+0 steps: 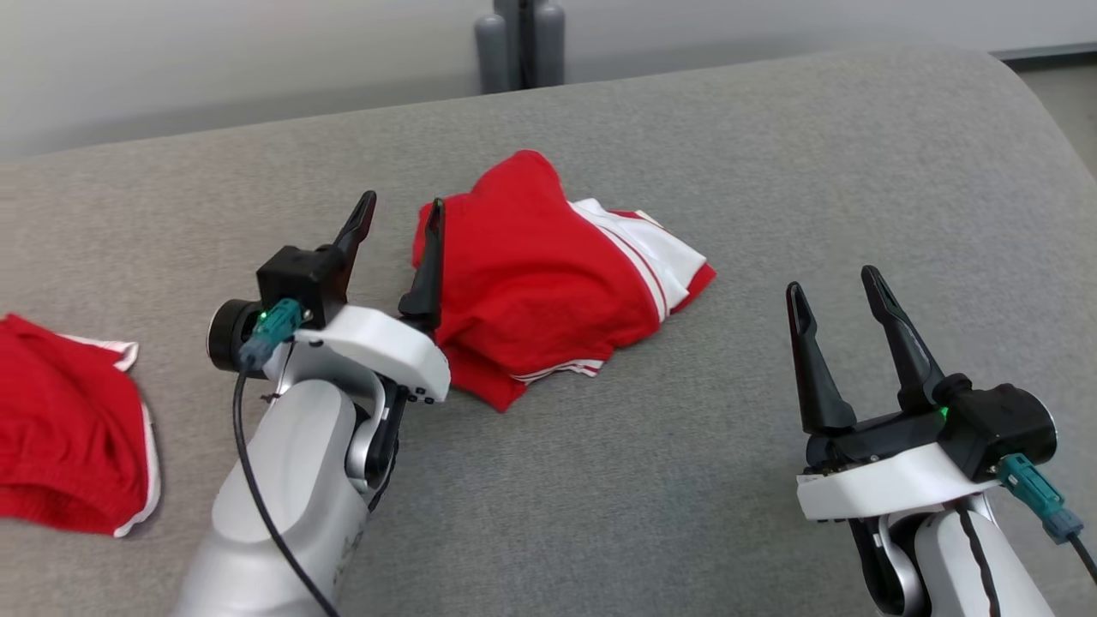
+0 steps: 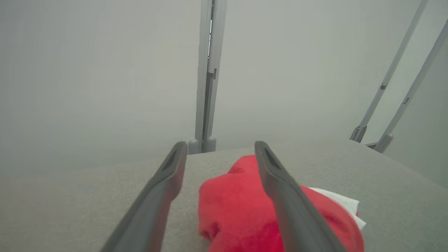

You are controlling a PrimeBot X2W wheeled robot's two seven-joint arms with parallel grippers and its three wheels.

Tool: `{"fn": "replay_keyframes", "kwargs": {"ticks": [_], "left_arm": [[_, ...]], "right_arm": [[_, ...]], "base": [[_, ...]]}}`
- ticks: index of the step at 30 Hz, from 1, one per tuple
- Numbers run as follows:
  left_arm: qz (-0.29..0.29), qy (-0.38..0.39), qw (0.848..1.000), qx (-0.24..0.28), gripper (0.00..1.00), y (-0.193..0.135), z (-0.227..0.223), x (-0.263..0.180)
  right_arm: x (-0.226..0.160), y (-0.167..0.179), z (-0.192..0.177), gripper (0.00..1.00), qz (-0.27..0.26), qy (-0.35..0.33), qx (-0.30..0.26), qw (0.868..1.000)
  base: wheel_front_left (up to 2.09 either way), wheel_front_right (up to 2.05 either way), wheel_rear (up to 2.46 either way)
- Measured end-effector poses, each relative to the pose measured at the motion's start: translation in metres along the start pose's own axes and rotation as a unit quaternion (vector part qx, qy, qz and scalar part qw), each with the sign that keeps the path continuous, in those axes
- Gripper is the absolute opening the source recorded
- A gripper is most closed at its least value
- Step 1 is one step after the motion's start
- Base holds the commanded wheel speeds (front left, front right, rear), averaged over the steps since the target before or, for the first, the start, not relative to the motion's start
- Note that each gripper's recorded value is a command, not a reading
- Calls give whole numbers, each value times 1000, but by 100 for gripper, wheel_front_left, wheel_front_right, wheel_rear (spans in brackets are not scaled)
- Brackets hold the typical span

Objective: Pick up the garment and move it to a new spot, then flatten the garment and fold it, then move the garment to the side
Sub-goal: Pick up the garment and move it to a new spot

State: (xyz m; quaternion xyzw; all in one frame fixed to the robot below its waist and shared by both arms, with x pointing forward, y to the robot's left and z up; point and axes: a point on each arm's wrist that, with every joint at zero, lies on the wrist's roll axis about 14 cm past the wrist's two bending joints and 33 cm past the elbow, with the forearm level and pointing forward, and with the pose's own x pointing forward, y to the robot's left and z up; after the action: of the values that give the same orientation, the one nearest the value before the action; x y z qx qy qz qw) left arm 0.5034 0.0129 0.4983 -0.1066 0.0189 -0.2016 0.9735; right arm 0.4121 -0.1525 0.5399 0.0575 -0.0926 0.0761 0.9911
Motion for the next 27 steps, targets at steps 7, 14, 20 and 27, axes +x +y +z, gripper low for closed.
{"fn": "replay_keyframes", "kwargs": {"ticks": [7, 14, 20, 27], "left_arm": [[52, -76, 996, -3, 100, 27, 40, -44], [114, -107, 988, 11, 100, 51, 53, -106], [161, -113, 980, 14, 100, 64, 53, -147], [183, -106, 977, 26, 100, 60, 47, -178]], "right_arm": [[5, 24, 1, 100, 33, -4, 8, 999], [0, 39, 14, 100, 51, -20, 13, 998], [-11, 38, 18, 100, 47, -22, 16, 999], [-31, 40, 6, 100, 44, 0, 18, 999]], "base": [[0, 0, 0], [0, 0, 0], [0, 0, 0], [0, 0, 0]]}}
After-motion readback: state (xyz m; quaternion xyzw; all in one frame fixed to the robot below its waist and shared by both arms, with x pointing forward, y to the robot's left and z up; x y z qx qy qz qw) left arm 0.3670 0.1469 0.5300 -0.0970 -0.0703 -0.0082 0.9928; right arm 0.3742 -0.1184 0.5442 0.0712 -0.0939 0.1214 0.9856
